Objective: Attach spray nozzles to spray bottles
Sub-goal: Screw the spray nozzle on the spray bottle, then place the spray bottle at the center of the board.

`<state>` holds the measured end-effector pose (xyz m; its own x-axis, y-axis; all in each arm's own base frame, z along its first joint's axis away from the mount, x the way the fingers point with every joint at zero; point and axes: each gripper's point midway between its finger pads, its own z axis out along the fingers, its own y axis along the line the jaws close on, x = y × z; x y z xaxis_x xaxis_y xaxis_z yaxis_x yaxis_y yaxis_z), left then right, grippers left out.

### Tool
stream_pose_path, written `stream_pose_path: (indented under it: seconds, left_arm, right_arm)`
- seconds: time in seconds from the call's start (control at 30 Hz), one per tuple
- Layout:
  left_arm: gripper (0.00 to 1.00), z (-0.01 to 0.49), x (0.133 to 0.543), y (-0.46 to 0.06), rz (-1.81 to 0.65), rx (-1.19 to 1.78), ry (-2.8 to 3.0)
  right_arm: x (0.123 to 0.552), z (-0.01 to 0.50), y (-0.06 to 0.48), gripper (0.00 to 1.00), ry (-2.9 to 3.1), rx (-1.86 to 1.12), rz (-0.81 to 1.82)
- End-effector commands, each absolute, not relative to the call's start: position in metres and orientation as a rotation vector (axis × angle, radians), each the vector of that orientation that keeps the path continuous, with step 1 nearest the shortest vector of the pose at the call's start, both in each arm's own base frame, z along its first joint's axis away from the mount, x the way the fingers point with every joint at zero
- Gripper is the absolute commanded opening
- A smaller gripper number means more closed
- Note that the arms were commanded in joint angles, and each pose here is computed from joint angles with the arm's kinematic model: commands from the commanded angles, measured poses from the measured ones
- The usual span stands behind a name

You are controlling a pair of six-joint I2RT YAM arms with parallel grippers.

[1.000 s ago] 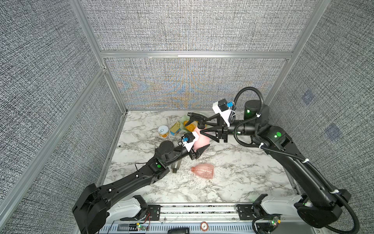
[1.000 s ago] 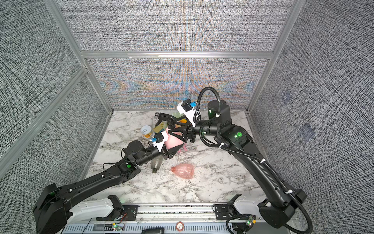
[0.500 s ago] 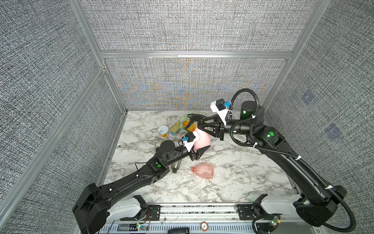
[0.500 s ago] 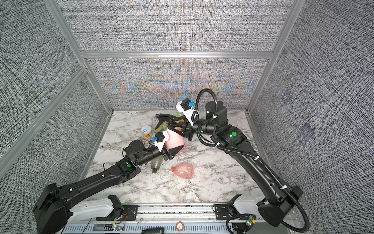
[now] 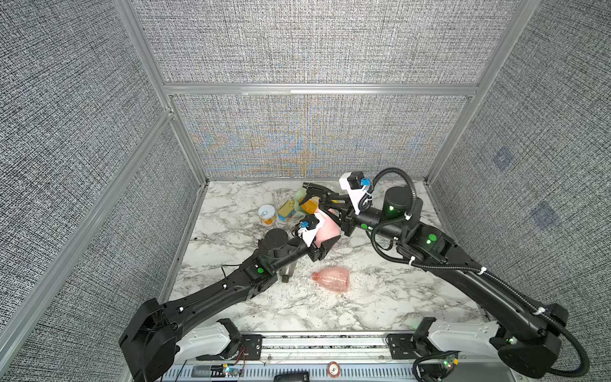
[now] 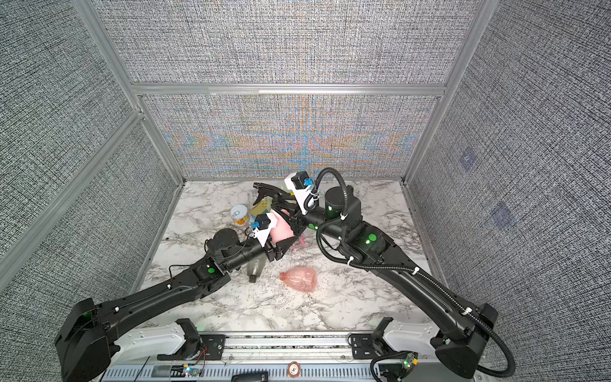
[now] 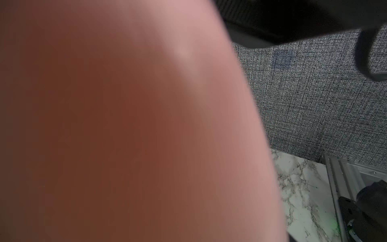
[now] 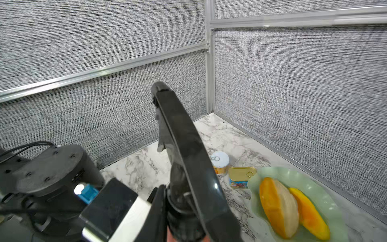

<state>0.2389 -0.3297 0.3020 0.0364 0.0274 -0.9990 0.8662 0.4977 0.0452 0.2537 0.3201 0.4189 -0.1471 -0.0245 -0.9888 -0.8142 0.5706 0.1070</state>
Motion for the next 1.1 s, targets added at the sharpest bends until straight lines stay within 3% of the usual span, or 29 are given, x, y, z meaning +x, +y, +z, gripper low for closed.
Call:
stream_pose_path:
  seconds: [0.0, 0.13, 0.27, 0.37, 0.43, 0.7, 1.07]
  left_arm:
    - [0.69, 0.332, 0.241, -0.327, -0.743, 0.815, 1.270]
    - [0.69, 0.332, 0.241, -0.326, -0.740, 0.814, 1.271]
    - [0.69, 0.333, 0.236, -0.327, -0.762, 0.826, 1.258]
    - [0.69, 0.333, 0.232, -0.329, -0.788, 0.839, 1.247]
    - [0.69, 0.333, 0.229, -0.330, -0.805, 0.849, 1.243]
    - [0.69, 0.335, 0.220, -0.334, -0.874, 0.877, 1.230]
    - [0.72, 0.335, 0.210, -0.339, -0.948, 0.908, 1.230]
  right_arm:
    - [0.253, 0.398, 0.322, 0.00, 1.688, -0.671, 0.788]
    - [0.249, 0.403, 0.323, 0.04, 1.687, -0.675, 0.809]
    - [0.241, 0.418, 0.310, 0.42, 1.664, -0.691, 0.818]
    - [0.234, 0.432, 0.292, 0.61, 1.640, -0.690, 0.830]
    - [0.228, 0.439, 0.282, 0.68, 1.620, -0.700, 0.843]
    - [0.212, 0.414, 0.274, 0.85, 1.642, -0.837, 0.915]
    - [0.220, 0.390, 0.304, 0.90, 1.648, -0.972, 0.975]
